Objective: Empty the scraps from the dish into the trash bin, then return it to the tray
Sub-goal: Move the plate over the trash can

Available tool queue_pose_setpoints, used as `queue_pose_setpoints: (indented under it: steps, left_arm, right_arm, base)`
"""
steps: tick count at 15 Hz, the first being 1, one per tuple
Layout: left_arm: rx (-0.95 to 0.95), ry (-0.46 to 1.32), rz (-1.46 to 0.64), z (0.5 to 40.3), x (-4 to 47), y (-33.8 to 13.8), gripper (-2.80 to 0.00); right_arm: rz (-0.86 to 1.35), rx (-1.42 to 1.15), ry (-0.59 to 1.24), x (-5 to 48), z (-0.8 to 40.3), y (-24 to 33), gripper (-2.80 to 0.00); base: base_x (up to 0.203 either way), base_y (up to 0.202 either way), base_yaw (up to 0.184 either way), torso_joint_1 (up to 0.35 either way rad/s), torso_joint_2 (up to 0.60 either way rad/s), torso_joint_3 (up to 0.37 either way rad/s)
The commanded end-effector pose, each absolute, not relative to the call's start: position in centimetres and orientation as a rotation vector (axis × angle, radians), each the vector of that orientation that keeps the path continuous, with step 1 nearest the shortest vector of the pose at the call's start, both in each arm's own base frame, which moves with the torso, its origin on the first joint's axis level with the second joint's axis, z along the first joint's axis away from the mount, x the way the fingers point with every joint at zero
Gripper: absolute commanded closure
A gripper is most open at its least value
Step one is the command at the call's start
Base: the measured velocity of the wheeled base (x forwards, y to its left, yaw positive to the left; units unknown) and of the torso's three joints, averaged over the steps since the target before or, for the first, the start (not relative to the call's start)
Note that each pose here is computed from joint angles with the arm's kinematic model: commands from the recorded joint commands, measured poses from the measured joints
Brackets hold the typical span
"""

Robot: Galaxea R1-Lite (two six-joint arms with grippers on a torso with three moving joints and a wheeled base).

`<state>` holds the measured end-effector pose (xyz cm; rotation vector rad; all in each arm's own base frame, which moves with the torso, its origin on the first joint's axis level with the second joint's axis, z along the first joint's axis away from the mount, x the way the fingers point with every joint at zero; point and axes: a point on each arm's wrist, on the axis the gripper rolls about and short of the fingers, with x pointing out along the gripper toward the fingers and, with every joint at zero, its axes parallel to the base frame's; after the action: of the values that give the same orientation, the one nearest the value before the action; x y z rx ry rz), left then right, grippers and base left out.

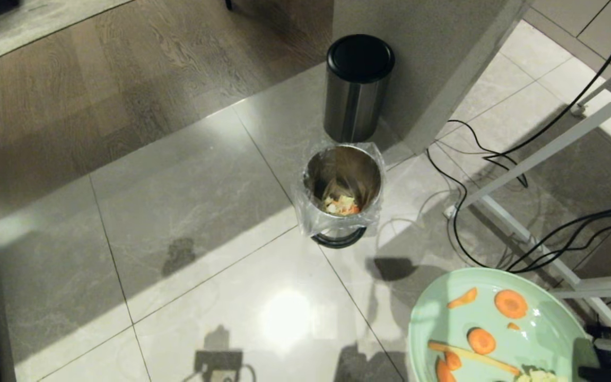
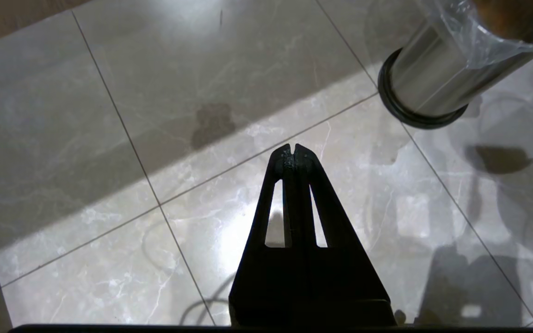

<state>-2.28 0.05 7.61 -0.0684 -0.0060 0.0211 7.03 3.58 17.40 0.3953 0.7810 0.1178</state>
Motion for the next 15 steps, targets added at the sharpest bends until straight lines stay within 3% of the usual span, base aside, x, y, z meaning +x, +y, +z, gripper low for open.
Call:
queue_pose_setpoints:
  steps: [1,9,15]
  left_arm:
    - [-0.069,-0.005,0.021,7.61,-2.27,0.06,0.00]
    - [-0.069,-0.005,0.023,7.61,-2.27,0.05,0.00]
    - [-0.066,-0.005,0.023,7.61,-2.27,0.05,0.00]
  right_arm:
    - [0.118,0.384,0.762,7.15,17.52,3.62,0.00]
    - [0.138,0.352,0.733,7.37,18.04,3.72,0.00]
    - [0.141,0.353,0.726,7.41,18.16,3.74,0.00]
  base:
    - [0.000,0.000,0.000,-0.002,0.00,-0.193]
    - [0.000,0.000,0.000,0.000,0.00,-0.192]
    - [0.000,0.000,0.000,0.003,0.00,-0.029]
